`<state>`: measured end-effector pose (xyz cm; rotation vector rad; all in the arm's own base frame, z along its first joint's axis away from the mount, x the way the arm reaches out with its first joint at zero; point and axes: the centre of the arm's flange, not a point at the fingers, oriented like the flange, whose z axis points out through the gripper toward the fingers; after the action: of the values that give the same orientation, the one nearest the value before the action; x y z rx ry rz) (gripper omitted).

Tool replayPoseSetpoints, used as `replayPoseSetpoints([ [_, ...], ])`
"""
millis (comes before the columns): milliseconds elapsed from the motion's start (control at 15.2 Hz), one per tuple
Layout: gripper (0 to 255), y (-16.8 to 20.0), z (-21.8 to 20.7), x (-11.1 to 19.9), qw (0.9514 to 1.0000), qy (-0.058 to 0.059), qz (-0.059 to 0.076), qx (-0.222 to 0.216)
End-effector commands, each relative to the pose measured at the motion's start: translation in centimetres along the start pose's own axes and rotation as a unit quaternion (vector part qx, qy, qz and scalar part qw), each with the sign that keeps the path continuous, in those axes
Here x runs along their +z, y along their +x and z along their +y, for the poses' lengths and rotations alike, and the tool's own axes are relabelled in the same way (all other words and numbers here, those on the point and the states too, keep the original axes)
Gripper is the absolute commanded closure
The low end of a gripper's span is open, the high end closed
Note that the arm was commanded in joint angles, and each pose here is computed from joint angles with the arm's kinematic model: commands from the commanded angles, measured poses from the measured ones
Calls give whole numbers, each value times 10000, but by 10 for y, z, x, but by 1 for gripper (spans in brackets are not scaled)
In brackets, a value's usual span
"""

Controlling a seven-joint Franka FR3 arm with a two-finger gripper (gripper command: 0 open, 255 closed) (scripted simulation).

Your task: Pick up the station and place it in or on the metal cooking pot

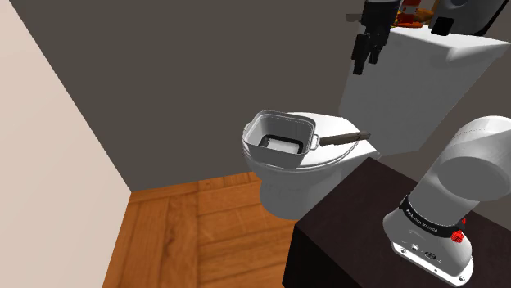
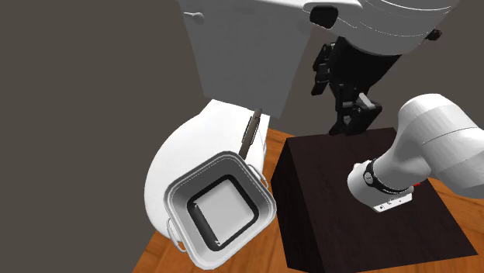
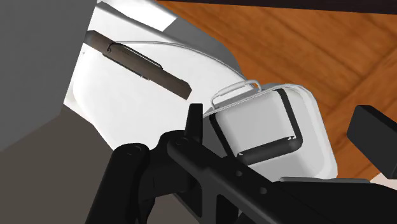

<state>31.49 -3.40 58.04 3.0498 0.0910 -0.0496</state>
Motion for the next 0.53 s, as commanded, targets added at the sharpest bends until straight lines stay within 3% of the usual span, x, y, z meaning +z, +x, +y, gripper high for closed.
replayPoseSetpoints([
  [0,0,0,0,0,10000,0,0,0],
  [462,0,-5,54,78,9962,124,122,-850],
])
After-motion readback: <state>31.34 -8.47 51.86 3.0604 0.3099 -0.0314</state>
